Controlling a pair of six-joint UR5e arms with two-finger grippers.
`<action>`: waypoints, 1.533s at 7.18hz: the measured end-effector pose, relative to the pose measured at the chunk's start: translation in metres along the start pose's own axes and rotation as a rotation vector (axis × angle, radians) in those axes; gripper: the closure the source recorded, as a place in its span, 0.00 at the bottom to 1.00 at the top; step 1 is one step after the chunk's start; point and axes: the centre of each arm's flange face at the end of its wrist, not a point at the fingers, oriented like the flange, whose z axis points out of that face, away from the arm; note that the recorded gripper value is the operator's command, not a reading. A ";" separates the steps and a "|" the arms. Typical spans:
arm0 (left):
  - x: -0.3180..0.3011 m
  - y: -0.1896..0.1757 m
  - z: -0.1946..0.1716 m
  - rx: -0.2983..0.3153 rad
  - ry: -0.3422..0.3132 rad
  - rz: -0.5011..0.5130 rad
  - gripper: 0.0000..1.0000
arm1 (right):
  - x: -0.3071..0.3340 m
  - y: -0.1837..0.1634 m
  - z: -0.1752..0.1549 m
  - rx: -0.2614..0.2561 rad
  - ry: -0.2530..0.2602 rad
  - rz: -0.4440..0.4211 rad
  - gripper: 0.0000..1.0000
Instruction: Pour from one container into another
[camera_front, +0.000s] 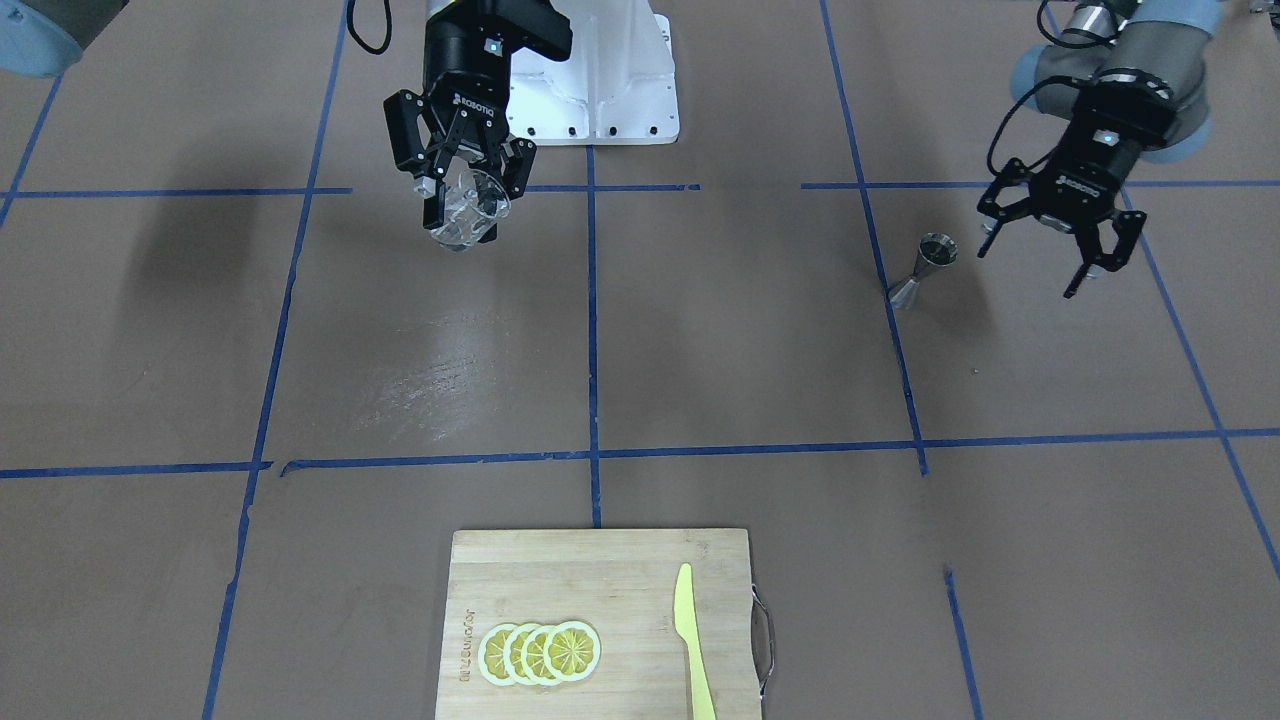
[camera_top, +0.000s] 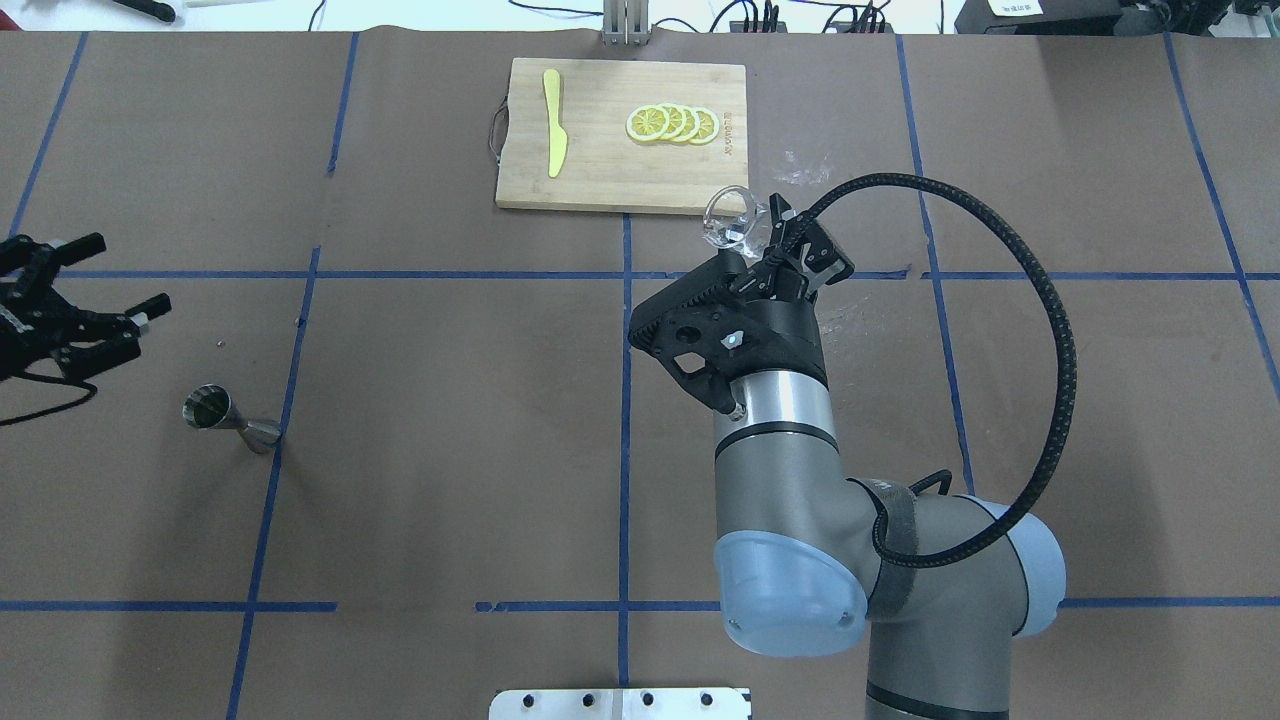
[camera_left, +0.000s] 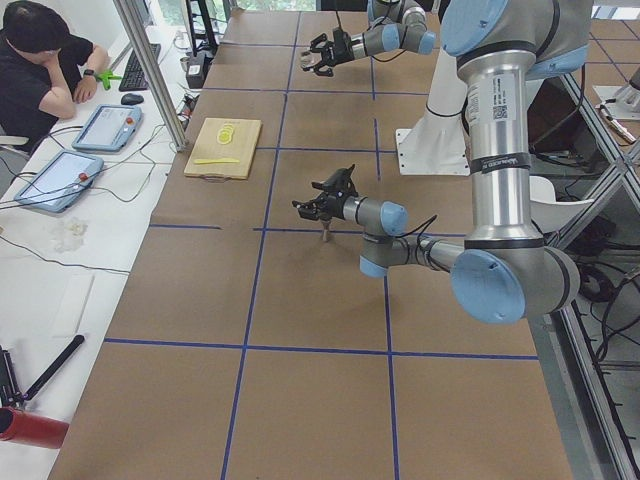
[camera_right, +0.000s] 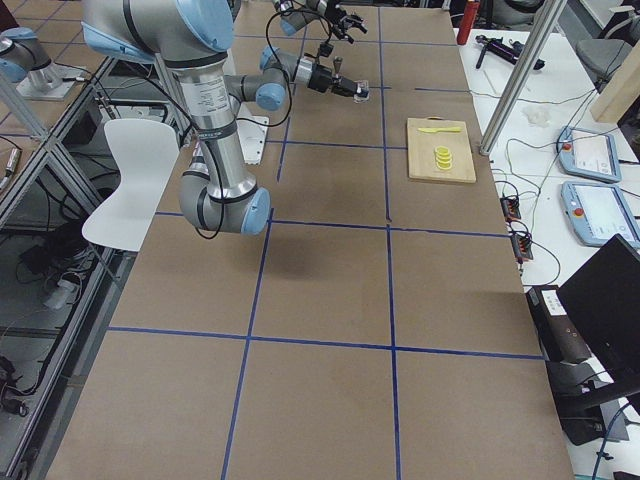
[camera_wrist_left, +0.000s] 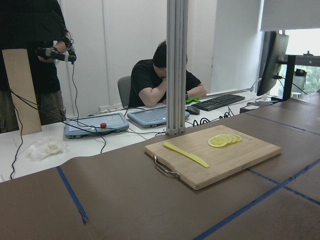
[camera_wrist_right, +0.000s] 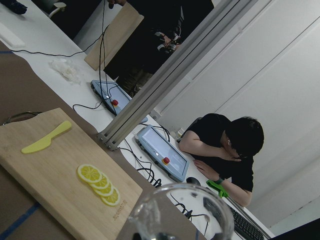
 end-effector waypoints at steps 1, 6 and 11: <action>-0.049 -0.017 -0.010 -0.101 -0.009 0.071 0.00 | 0.000 0.000 0.000 0.000 0.000 -0.001 1.00; -0.184 -0.029 -0.048 -0.436 -0.242 -0.008 0.00 | 0.000 0.002 0.001 -0.002 0.001 -0.004 1.00; -0.231 0.030 -0.068 -0.860 -0.214 -0.440 0.00 | -0.001 0.005 0.001 -0.003 0.000 -0.007 1.00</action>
